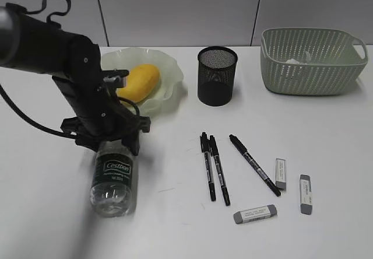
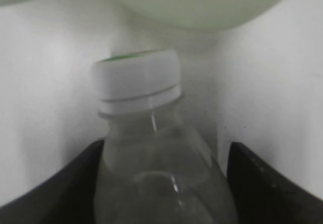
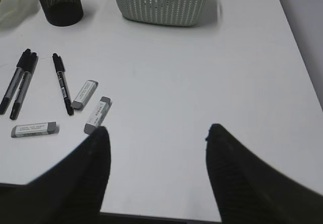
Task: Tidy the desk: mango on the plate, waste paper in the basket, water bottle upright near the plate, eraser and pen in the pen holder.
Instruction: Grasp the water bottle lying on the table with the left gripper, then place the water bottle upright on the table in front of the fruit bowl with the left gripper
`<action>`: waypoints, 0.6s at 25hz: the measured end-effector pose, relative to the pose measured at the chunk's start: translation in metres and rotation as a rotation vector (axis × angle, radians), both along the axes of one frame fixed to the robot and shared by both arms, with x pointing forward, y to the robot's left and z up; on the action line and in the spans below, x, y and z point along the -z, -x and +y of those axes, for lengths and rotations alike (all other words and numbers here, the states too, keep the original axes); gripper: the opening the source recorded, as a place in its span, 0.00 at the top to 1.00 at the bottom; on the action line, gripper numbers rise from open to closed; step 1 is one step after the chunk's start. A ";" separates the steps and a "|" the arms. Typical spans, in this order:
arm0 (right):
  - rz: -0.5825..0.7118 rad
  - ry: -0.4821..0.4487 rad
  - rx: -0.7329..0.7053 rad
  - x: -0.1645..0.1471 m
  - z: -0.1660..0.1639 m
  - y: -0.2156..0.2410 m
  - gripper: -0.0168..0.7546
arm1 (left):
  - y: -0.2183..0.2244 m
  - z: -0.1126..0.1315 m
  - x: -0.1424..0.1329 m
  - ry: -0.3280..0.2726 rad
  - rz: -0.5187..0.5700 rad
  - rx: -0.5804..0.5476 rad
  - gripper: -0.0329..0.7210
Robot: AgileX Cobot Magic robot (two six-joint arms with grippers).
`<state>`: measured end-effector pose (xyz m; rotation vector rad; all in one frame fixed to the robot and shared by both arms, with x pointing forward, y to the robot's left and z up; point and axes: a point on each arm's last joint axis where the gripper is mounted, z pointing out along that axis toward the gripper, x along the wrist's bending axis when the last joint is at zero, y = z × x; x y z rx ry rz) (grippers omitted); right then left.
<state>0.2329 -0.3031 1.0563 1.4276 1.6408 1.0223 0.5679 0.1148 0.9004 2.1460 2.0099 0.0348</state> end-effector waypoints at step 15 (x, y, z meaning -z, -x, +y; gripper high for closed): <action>-0.001 0.000 0.000 0.000 0.000 0.000 0.40 | 0.052 0.023 -0.114 0.262 -0.917 0.327 0.36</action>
